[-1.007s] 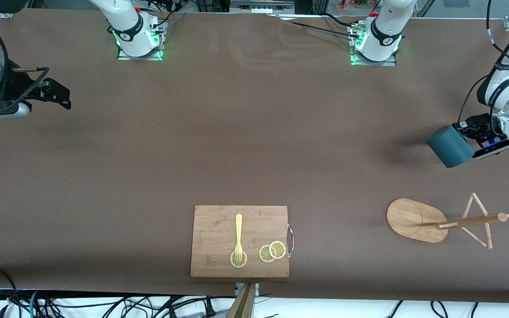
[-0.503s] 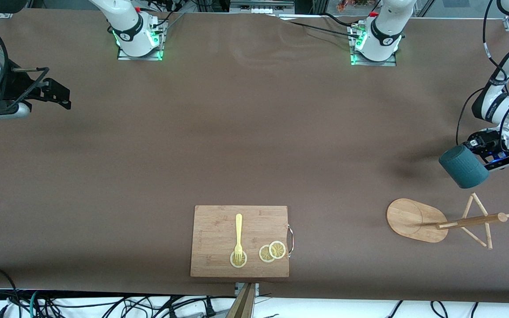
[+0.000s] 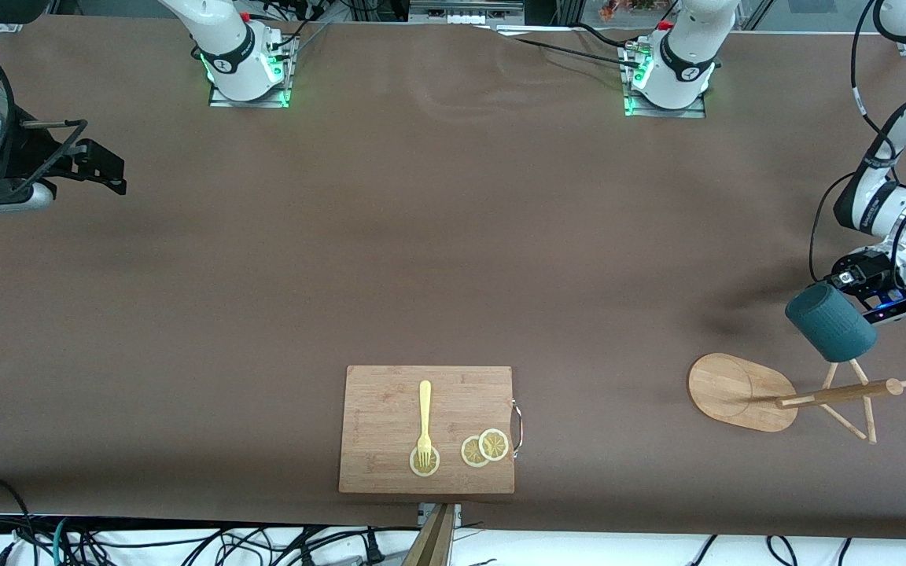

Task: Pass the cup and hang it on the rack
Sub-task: 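Lower the mug with the left gripper onto a rack dowel peg, then open the left gripper and release the mug handle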

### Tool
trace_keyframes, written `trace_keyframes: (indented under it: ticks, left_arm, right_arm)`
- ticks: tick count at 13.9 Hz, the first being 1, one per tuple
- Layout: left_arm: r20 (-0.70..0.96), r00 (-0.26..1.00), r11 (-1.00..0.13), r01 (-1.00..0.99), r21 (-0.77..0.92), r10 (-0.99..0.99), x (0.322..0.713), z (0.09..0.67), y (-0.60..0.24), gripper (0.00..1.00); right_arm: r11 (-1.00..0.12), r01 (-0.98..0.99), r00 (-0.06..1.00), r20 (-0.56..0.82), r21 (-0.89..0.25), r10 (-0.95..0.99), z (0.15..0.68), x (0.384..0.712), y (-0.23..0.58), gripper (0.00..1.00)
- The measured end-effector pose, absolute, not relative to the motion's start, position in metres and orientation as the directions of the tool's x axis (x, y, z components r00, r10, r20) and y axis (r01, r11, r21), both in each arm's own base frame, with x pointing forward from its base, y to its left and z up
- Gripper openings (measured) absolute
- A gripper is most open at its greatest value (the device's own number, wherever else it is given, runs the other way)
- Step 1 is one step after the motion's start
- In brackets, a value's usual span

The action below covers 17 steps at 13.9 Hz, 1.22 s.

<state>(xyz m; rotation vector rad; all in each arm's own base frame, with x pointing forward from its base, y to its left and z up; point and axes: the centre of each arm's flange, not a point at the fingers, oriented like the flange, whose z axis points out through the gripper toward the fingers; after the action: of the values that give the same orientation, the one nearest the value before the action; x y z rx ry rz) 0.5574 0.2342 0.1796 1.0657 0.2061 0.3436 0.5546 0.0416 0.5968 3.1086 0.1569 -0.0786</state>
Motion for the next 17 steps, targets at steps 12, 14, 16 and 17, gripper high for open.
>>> trace_keyframes:
  ticks: [12, 14, 16, 17]
  left_arm:
    - [-0.058, 0.901, 0.498, -0.183, 0.848, 0.43, 0.569, 0.131, 0.245, 0.21]
    - [-0.056, 0.899, 0.5, -0.188, 0.846, 0.434, 0.571, 0.128, 0.246, 0.28]
    - [-0.054, 0.899, 0.498, -0.191, 0.846, 0.436, 0.571, 0.127, 0.248, 0.47]
    - [-0.051, 0.898, 0.496, -0.192, 0.847, 0.436, 0.571, 0.128, 0.249, 0.59]
  right_arm:
    - [-0.995, 0.099, 0.994, -0.052, 0.025, 0.098, 0.597, 0.555, 0.04, 1.0]
    - [-0.995, 0.098, 0.994, -0.052, 0.025, 0.096, 0.597, 0.555, 0.038, 1.0]
    - [-0.995, 0.098, 0.994, -0.052, 0.025, 0.097, 0.597, 0.555, 0.038, 1.0]
    - [-0.995, 0.099, 0.994, -0.052, 0.025, 0.098, 0.597, 0.555, 0.037, 1.0]
